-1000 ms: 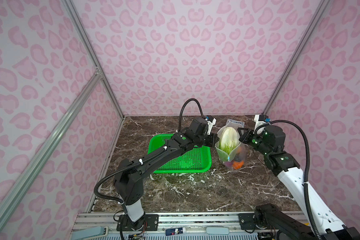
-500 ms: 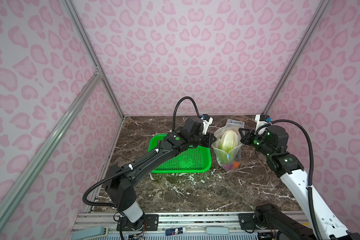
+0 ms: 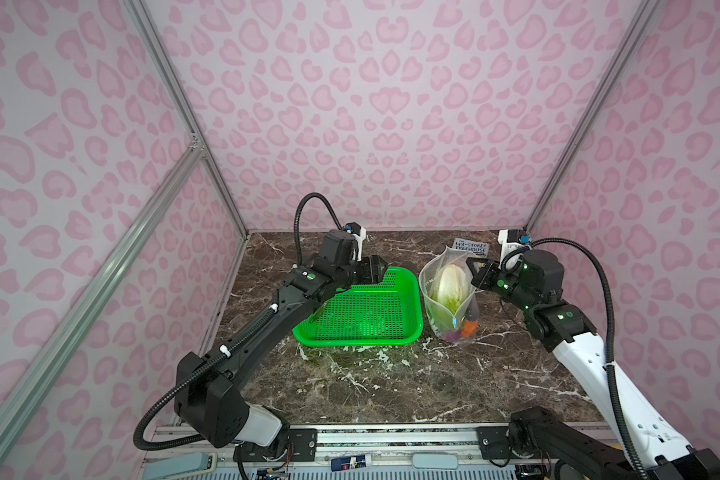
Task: Place the food in the zip-top bag and seal the zipper
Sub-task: 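Lower the left gripper into the basket and grasp the green pepper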
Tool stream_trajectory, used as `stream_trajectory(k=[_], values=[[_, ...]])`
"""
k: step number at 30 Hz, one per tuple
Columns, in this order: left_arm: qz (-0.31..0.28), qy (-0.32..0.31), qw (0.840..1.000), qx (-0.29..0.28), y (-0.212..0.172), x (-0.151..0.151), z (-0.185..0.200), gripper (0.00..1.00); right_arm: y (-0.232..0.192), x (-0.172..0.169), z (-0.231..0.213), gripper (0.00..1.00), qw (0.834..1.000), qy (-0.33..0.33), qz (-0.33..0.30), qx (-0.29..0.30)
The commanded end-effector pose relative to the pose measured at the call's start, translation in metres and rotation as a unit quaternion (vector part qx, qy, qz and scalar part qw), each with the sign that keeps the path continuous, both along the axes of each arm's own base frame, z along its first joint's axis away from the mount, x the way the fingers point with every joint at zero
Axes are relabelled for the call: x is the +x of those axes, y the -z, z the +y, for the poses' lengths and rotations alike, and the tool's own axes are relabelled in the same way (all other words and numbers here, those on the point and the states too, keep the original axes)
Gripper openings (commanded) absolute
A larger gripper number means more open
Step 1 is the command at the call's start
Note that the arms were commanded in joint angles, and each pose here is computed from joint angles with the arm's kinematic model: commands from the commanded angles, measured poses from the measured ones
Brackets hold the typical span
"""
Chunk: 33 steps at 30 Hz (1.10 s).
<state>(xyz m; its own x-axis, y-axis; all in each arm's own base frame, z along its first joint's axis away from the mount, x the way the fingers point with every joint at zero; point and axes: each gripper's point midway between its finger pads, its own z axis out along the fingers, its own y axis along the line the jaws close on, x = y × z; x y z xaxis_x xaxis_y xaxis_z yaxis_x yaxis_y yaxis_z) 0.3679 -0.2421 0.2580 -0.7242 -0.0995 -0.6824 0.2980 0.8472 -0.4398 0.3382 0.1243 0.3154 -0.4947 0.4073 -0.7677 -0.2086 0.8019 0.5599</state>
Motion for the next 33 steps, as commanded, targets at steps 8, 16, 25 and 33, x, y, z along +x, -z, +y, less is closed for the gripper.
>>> stream_trajectory(k=[8, 16, 25, 33], values=[[0.065, -0.064, 0.977, 0.195, 0.082, 0.014, 0.090, 0.68, -0.004, 0.002, 0.000, 0.00, 1.000, 0.003, -0.018, 0.004], [0.113, -0.114, 0.941, 0.296, 0.127, 0.020, 0.131, 0.67, -0.001, 0.001, 0.000, 0.00, 1.000, 0.002, -0.017, 0.004], [0.175, -0.125, 0.935, 0.282, 0.172, 0.031, 0.143, 0.67, 0.004, -0.001, -0.001, 0.00, 1.000, 0.003, -0.012, 0.002], [0.203, -0.116, 0.931, 0.282, 0.200, 0.034, 0.144, 0.66, 0.004, 0.000, 0.000, 0.00, 1.000, 0.003, -0.009, 0.004]])
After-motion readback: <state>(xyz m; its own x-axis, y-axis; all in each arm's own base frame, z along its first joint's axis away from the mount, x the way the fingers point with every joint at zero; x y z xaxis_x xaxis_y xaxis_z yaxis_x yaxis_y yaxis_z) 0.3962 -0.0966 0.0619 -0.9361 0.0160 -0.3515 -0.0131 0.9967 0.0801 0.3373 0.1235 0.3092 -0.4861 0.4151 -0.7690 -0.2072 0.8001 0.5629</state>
